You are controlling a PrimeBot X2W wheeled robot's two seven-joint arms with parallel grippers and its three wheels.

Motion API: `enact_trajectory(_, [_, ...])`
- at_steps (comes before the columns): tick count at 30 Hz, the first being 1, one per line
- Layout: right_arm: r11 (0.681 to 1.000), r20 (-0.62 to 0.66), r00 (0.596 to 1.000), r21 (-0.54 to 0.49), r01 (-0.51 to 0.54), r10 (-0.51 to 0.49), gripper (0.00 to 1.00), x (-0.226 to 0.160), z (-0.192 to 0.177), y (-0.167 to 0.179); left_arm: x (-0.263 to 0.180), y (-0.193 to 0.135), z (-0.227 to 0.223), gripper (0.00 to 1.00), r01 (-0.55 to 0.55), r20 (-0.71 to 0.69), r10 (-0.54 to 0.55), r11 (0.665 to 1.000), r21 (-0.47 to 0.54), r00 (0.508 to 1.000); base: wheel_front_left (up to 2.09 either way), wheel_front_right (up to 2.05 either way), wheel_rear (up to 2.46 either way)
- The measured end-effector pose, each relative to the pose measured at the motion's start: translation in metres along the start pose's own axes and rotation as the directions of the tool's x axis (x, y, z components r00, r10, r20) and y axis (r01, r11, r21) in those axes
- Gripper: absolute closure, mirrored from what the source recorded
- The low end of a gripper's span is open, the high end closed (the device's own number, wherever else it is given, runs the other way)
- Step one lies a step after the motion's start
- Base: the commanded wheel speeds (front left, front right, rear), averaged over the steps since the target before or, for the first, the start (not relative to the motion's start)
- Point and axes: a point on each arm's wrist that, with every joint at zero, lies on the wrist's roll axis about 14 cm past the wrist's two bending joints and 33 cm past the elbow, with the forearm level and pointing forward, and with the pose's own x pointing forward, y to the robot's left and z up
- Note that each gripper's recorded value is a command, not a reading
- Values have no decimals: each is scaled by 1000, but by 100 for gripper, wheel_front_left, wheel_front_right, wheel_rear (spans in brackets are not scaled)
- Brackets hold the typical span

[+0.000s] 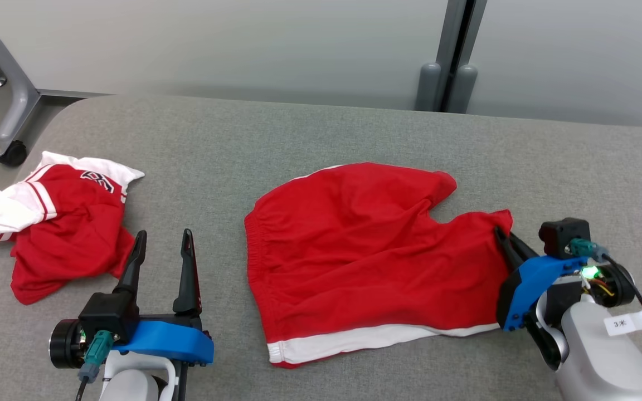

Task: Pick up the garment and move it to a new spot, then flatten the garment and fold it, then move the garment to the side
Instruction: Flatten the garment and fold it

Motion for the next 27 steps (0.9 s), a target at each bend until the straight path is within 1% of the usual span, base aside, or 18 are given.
enact_trajectory(5, [1000, 4, 1000, -10, 6, -6, 100, 7, 6, -1, -1, 2, 1, 0, -6, 2, 6, 1000, 1, 1000, 0, 0, 0])
enact_trajectory(6, [1000, -13, 1000, -2, 4, -4, 78, 9, 1, 1, -1, 2, 0, 0, -9, 1, 9, 1000, -1, 1000, 0, 0, 0])
enact_trajectory(7, [1000, -22, 1000, -5, 1, -1, 51, 9, -2, 3, -1, 2, 1, 0, -9, 2, 9, 1000, -2, 1000, 0, 0, 0])
enact_trajectory(8, [1000, -21, 1000, -2, 1, -1, 0, 9, -4, 4, -1, 2, 0, 0, -9, 2, 9, 1000, -4, 1000, 0, 0, 0])
enact_trajectory(12, [999, 110, 993, 16, 32, -34, 0, 5, 17, -7, 2, -3, -2, 0, 2, -2, -2, 1000, -10, 1000, 0, 0, 0])
enact_trajectory(14, [999, 129, 991, 19, 41, -43, 0, 3, 20, -10, 3, -5, -2, 0, 6, -1, -6, 1000, -11, 1000, 0, 0, 0])
enact_trajectory(15, [998, 166, 984, 26, 61, -64, 0, -2, 27, -18, 5, -8, -1, 0, 14, 2, -14, 1000, -11, 1000, 0, 0, 0])
enact_trajectory(16, [998, 166, 984, 26, 61, -64, 0, -2, 27, -18, 5, -8, -1, 0, 14, 2, -14, 1000, -11, 1000, 0, 0, 0])
enact_trajectory(17, [996, 203, 975, 44, 80, -88, 0, -7, 35, -27, 6, -11, -1, 0, 23, 2, -23, 1000, -11, 1000, 0, 0, 0])
enact_trajectory(18, [996, 203, 975, 44, 80, -88, 0, -7, 35, -27, 6, -11, -1, 0, 23, 2, -23, 1000, -11, 1000, 0, 0, 0])
enact_trajectory(19, [994, 243, 964, 51, 96, -106, 0, -14, 43, -34, 7, -13, -2, 0, 31, 1, -31, 1000, -7, 1000, 0, 0, 0])
enact_trajectory(27, [985, 351, 921, 97, 143, -168, 0, -54, 53, -46, 9, -25, -5, 0, 66, -4, -67, 998, -5, 998, 0, 0, 0])
